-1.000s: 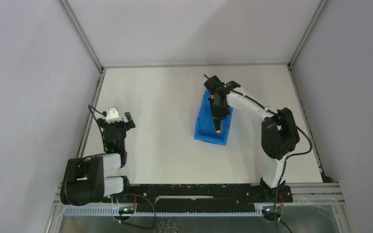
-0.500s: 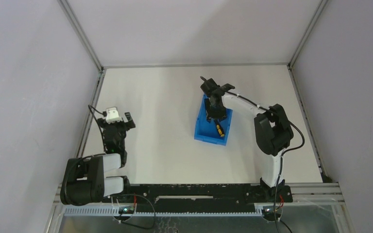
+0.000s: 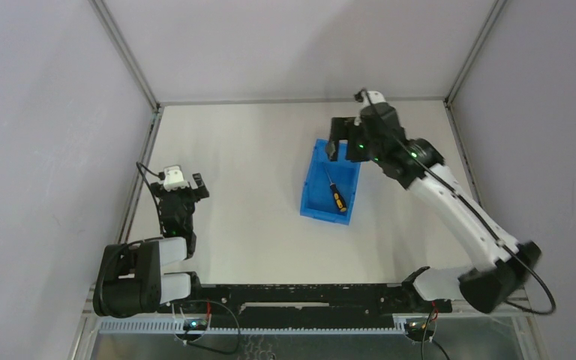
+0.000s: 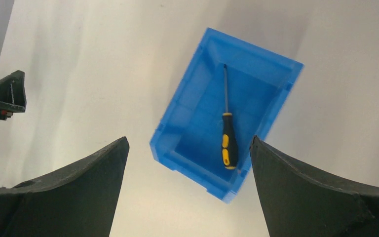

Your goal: Put the screwdriver in the bin

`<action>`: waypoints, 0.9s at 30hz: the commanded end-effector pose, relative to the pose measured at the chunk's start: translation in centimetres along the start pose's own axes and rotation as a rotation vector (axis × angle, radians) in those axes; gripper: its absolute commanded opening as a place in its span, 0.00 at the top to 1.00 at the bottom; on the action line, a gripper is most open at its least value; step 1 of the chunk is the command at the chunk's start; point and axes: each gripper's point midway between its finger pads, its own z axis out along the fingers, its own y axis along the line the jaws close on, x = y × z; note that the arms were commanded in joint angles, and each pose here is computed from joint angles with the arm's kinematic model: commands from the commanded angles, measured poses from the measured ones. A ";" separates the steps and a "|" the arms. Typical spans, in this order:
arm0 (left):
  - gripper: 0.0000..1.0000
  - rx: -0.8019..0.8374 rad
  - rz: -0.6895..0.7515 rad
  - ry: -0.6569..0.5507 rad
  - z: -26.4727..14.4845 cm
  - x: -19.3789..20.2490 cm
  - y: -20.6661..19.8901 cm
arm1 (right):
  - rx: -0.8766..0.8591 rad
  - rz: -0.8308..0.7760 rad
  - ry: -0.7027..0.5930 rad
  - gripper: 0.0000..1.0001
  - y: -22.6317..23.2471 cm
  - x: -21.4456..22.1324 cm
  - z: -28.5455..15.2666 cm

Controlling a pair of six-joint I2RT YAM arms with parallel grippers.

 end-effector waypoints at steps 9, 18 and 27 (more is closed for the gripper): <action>0.00 -0.007 -0.018 -0.075 1.1 -2.8 -0.1 | 0.066 0.169 -0.216 0.00 -9.1 4.9 -3.2; 0.00 -0.008 -0.018 -0.075 1.1 -2.8 -0.1 | 0.218 0.334 -0.248 0.00 -15.4 12.9 -1.6; 0.00 -0.007 -0.018 -0.075 1.1 -2.8 -0.1 | 0.198 0.382 -0.216 0.00 -15.9 15.4 0.4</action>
